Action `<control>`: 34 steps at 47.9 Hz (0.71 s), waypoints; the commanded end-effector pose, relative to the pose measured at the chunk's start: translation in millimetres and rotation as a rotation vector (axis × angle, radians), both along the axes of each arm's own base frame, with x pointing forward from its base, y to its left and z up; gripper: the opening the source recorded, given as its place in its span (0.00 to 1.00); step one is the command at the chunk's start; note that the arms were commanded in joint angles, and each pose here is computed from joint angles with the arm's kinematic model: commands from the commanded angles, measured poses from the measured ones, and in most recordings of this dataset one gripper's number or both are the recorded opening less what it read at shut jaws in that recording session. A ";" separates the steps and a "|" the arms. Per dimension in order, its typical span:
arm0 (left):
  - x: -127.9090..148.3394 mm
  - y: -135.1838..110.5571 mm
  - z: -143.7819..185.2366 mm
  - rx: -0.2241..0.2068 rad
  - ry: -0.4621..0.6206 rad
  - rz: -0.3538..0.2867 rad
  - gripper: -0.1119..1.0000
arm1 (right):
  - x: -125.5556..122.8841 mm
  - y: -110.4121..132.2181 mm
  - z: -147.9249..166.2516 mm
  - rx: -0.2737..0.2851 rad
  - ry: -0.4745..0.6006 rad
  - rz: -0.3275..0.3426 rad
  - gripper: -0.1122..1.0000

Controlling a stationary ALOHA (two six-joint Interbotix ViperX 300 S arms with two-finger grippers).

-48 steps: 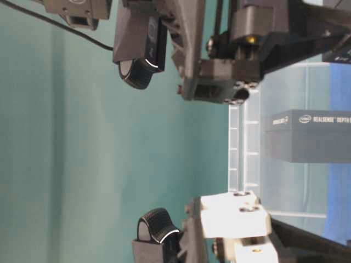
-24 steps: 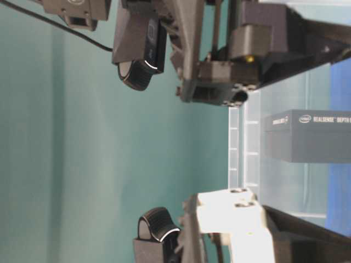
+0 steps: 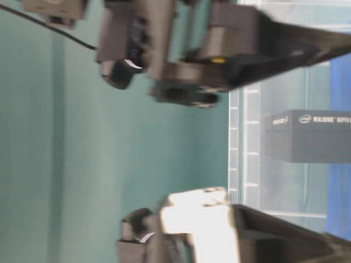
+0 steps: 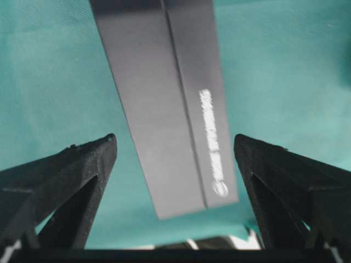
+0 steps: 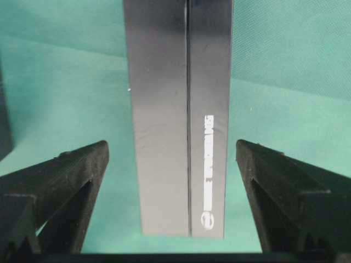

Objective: Take the box out of the case with both arms.
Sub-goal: 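Open both grippers to release the boxes and lift away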

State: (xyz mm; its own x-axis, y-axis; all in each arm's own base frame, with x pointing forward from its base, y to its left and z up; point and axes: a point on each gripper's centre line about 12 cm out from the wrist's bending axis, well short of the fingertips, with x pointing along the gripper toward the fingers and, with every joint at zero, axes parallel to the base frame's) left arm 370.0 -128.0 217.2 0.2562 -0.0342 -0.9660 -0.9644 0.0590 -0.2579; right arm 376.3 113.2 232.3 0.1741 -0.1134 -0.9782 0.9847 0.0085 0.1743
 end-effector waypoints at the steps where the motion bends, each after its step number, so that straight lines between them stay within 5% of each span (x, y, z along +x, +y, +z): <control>1: 1.3 -2.5 34.1 -0.026 -0.067 -0.001 0.92 | -3.0 0.1 34.0 0.017 -0.063 0.000 0.92; 28: -32.3 21.5 142.6 0.004 -0.036 0.043 0.91 | -19.4 -19.4 137.9 -0.050 -0.050 0.023 0.92; 34: -30.4 24.9 157.4 0.012 -0.049 0.012 0.91 | -21.6 -21.7 152.0 -0.053 -0.052 0.024 0.92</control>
